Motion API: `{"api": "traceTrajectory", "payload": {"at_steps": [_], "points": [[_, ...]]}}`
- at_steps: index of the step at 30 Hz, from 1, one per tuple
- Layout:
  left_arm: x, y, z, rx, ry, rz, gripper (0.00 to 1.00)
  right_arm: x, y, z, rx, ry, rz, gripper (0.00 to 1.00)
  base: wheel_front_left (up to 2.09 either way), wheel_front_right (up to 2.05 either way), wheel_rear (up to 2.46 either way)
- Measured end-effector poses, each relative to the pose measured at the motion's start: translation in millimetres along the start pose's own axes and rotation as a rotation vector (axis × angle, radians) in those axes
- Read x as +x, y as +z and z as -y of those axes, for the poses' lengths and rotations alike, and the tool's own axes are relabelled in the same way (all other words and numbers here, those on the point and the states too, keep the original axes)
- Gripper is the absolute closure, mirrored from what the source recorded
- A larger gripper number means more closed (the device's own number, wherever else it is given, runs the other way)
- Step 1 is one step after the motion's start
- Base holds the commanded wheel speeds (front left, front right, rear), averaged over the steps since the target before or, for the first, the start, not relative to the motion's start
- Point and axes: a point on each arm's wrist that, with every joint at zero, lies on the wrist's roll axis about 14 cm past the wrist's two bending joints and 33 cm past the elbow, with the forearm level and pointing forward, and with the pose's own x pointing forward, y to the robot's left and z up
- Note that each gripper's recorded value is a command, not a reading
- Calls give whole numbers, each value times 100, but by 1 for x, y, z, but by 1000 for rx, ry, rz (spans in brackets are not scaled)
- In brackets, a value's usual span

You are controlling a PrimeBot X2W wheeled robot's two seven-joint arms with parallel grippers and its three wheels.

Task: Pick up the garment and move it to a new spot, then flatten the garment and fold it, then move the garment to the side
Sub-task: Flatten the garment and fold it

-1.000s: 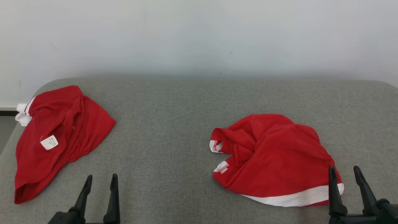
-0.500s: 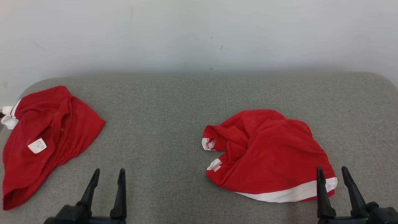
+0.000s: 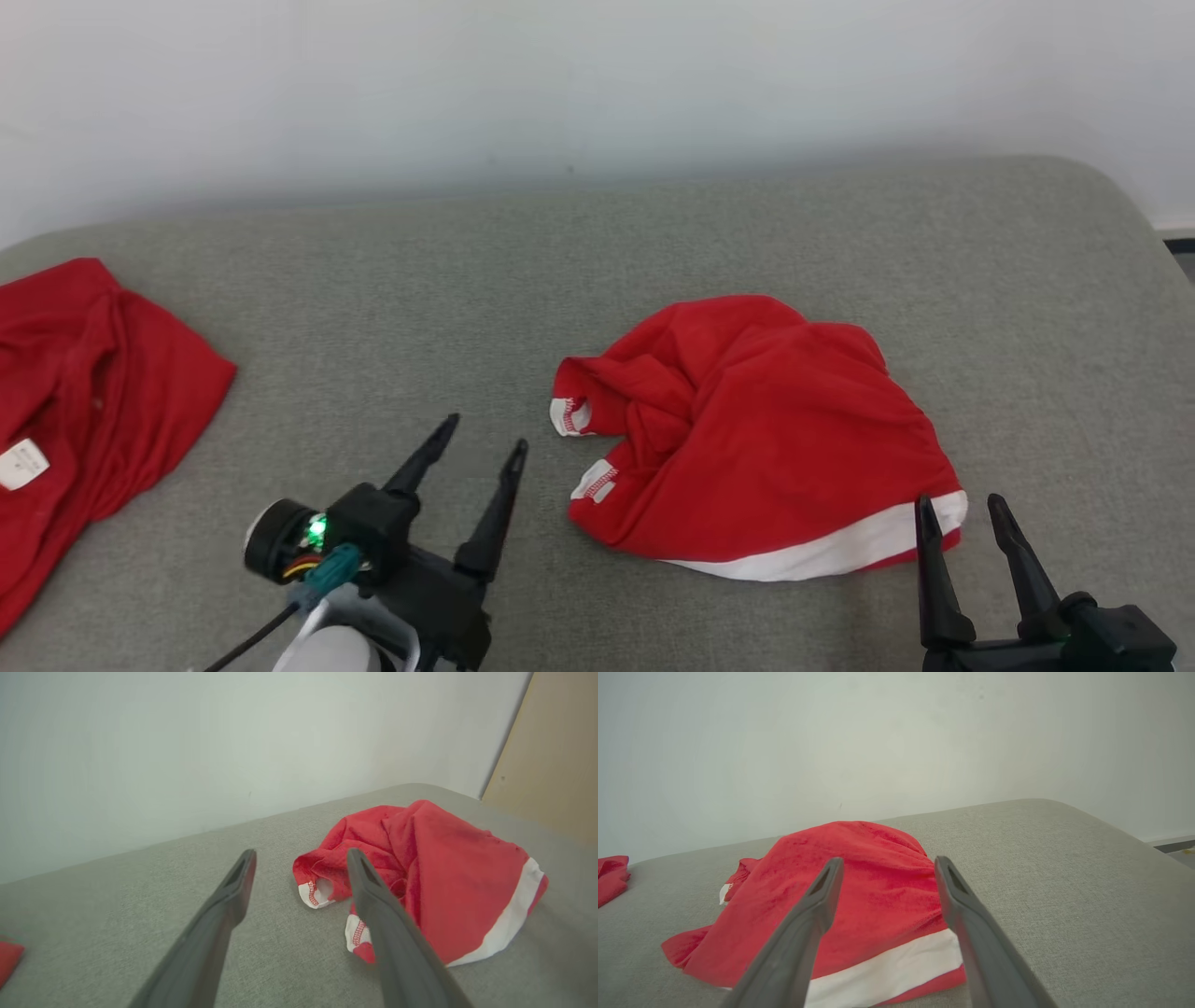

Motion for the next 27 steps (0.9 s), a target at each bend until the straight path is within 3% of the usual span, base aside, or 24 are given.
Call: {"api": "traceTrajectory", "payload": {"at_steps": [9, 22, 23, 24, 25, 27], "points": [[16, -48, 45, 19, -219, -218, 0, -7, -4, 19, -5, -66, -16, 0, 0, 0, 0], [16, -102, 70, 23, -351, -411, 0, -19, -4, 40, -12, -146, -23, 0, 0, 0, 0], [17, -104, 72, 25, -360, -418, 18, -20, -4, 42, -13, -153, -23, 0, 0, 0, 0], [18, -105, 74, 27, -368, -425, 85, -21, -3, 44, -15, -159, -23, 0, 0, 0, 0], [19, -109, 75, 37, -378, -436, 100, -22, -3, 47, -16, -168, -24, 0, 0, 0, 0], [23, -105, 74, 24, -371, -411, 100, -23, -2, 49, -18, -175, -20, 0, 0, 0, 0]]}}
